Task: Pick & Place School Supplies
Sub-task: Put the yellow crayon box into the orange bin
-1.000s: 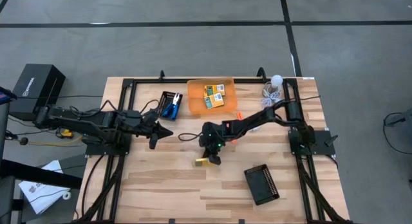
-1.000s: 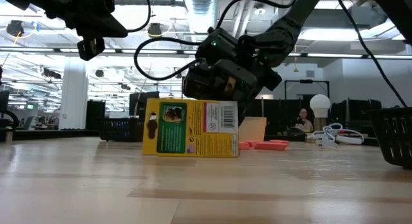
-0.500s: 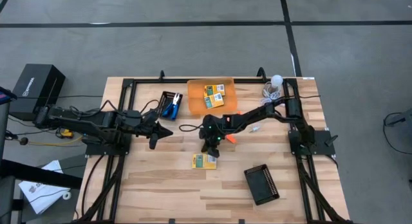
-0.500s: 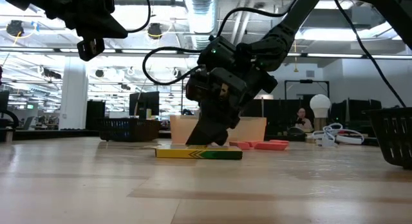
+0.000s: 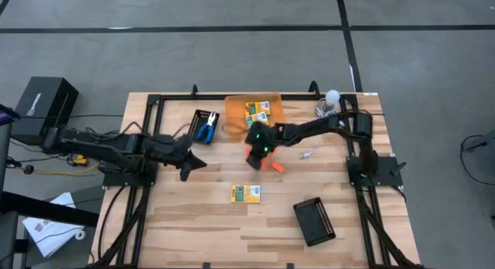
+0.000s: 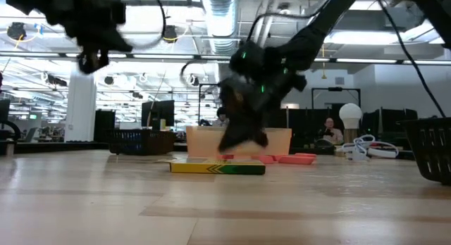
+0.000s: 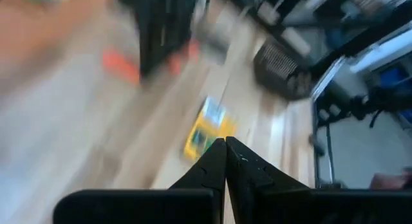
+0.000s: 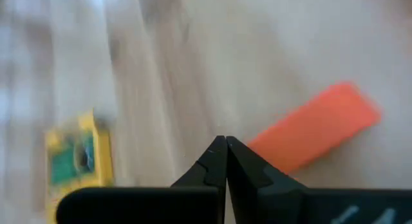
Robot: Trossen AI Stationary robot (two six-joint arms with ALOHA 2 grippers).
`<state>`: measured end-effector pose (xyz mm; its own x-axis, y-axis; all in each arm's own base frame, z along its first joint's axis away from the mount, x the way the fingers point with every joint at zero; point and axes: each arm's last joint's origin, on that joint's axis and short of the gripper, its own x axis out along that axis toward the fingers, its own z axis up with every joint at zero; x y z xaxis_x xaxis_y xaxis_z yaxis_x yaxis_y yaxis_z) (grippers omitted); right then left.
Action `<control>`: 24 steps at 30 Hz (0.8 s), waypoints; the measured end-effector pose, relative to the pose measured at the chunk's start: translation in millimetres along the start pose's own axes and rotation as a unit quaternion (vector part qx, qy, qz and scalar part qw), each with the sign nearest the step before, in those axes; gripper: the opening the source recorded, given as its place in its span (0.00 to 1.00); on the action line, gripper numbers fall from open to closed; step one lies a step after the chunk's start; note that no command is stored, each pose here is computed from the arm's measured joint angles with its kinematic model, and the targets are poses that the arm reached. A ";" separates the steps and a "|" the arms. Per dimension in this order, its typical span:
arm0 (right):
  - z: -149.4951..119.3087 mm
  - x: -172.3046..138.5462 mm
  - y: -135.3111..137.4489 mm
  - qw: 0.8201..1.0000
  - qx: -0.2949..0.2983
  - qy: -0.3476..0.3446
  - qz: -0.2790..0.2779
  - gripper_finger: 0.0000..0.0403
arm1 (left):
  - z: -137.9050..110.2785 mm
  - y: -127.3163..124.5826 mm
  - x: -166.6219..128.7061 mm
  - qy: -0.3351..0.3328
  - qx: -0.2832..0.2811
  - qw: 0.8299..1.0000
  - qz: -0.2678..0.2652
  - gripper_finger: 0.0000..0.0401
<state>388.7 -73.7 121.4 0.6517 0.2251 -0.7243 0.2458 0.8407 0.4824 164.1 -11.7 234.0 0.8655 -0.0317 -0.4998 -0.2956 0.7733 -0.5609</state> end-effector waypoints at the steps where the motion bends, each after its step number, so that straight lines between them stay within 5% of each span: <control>1: 6.3 -9.8 4.9 1.000 0.003 -0.017 0.006 0.00 | -4.2 2.6 4.7 0.019 -0.018 1.000 0.007 0.01; 7: 34.0 -72.5 44.8 0.992 0.002 -0.106 0.066 0.09 | -26.1 18.0 34.9 0.084 -0.062 0.994 0.043 0.10; 12: 47.4 -133.1 71.5 0.977 -0.008 -0.185 0.102 0.23 | -29.3 19.7 58.4 0.071 -0.066 0.995 0.031 0.24; 24: 36.6 -228.7 106.5 0.951 -0.040 -0.284 0.112 0.44 | -48.4 29.1 120.9 0.102 -0.173 0.980 0.000 0.40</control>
<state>292.2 -53.7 356.4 0.9695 0.1193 -0.2138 0.0150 0.8425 0.5384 240.6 -23.6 125.3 0.7772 -0.1855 -0.6013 -0.4452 0.5131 -0.7338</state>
